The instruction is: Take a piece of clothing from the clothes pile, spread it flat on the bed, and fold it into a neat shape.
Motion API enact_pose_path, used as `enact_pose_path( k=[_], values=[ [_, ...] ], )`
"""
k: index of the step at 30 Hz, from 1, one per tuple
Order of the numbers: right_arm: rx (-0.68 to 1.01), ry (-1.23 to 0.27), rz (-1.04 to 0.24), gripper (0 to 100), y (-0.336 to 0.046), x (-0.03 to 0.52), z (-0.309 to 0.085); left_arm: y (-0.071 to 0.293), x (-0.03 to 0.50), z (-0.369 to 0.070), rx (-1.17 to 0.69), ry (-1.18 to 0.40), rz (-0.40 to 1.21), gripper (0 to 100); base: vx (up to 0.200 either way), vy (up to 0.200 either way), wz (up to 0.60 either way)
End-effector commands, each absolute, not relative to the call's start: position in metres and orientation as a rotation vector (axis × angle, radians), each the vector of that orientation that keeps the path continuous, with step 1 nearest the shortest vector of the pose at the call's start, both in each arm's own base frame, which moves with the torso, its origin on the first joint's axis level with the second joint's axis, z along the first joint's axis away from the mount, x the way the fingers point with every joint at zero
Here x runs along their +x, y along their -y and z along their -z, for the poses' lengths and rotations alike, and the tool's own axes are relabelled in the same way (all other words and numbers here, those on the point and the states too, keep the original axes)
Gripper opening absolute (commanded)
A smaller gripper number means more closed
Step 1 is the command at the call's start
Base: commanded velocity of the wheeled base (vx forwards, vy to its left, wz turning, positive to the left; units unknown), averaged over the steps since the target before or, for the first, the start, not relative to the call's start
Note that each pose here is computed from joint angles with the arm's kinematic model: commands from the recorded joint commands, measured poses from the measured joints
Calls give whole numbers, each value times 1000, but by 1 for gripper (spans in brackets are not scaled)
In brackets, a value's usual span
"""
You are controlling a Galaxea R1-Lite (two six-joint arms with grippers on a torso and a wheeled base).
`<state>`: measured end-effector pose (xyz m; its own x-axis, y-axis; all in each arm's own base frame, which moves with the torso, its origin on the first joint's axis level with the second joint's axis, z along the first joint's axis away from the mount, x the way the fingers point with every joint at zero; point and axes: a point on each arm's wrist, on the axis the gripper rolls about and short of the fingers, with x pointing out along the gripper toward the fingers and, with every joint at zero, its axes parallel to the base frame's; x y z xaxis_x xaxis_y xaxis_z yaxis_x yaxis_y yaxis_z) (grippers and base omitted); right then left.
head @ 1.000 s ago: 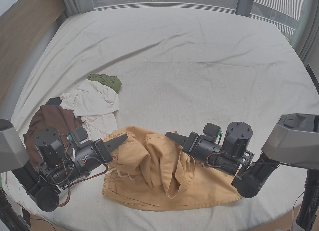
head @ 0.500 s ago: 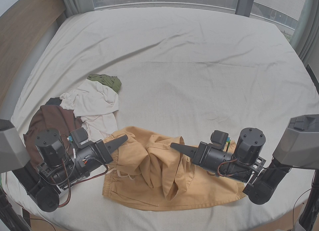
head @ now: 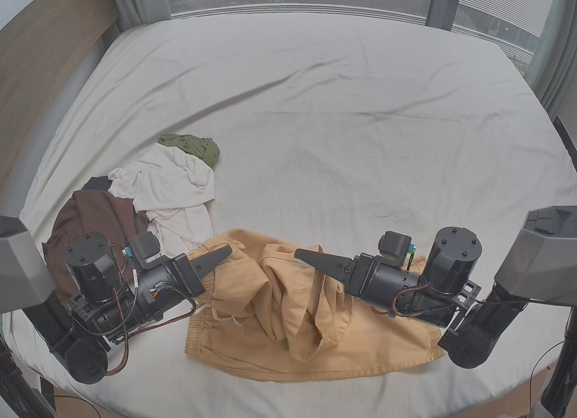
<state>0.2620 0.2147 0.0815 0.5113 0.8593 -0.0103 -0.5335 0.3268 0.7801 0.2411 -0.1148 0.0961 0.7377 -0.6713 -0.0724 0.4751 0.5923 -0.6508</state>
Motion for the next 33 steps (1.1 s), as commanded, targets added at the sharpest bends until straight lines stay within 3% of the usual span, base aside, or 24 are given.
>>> enact_pose_path(
  k=[1, 25, 26, 33],
  values=[
    [807, -463, -973, 100, -221, 265, -82, 115, 241, -96, -651, -328, 681, 0, 0, 0, 0],
    [797, -480, -999, 100, -247, 280, -66, 115, 241, -97, -650, -325, 682, 0, 0, 0, 0],
    [797, -478, -998, 0, -247, 281, -66, 115, 241, -97, -650, -325, 682, 0, 0, 0, 0],
    [793, -470, -994, 0, -249, 286, -63, 115, 241, -97, -651, -325, 682, 0, 0, 0, 0]
  ],
)
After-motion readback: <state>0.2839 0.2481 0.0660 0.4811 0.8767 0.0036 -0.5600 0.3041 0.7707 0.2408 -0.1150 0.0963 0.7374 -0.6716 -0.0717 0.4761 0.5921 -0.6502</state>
